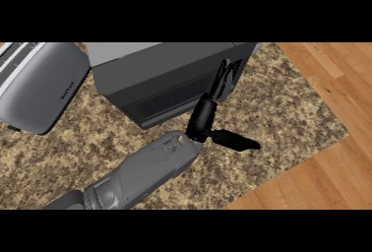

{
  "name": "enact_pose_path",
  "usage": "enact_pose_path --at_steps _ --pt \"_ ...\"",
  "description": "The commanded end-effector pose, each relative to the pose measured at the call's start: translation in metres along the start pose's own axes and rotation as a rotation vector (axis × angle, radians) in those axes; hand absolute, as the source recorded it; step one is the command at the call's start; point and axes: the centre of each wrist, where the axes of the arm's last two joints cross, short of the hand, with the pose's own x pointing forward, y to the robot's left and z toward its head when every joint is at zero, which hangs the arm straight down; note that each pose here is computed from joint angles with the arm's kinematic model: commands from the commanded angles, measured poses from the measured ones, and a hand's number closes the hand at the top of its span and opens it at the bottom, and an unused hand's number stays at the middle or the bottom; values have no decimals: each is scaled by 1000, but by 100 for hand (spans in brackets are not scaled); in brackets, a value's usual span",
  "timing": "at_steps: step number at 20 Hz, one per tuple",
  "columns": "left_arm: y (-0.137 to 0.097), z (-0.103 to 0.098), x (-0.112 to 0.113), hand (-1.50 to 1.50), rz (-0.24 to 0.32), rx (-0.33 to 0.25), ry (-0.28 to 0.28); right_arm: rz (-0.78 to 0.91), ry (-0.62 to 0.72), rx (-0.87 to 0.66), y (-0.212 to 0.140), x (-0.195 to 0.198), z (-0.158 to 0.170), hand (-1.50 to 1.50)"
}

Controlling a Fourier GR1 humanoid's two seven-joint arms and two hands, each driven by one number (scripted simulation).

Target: Pick up the milk, place it into the microwave and close the microwave

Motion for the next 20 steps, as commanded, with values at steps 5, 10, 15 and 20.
enact_pose_path --at_steps 5,10,15,20 --pt "2 -15 6 -150 8 19 1 -20 10 27 -3 3 -6 -150" --pt "3 -14 3 -150 -3 28 -1 -30 -3 40 -3 6 -11 -150" --pt "5 -9 -4 150 27 -3 94 -34 -4 38 -5 8 -11 -150" --pt "34 -17 -22 -150 -277 42 78 -32 6 36 -6 11 -11 -150"
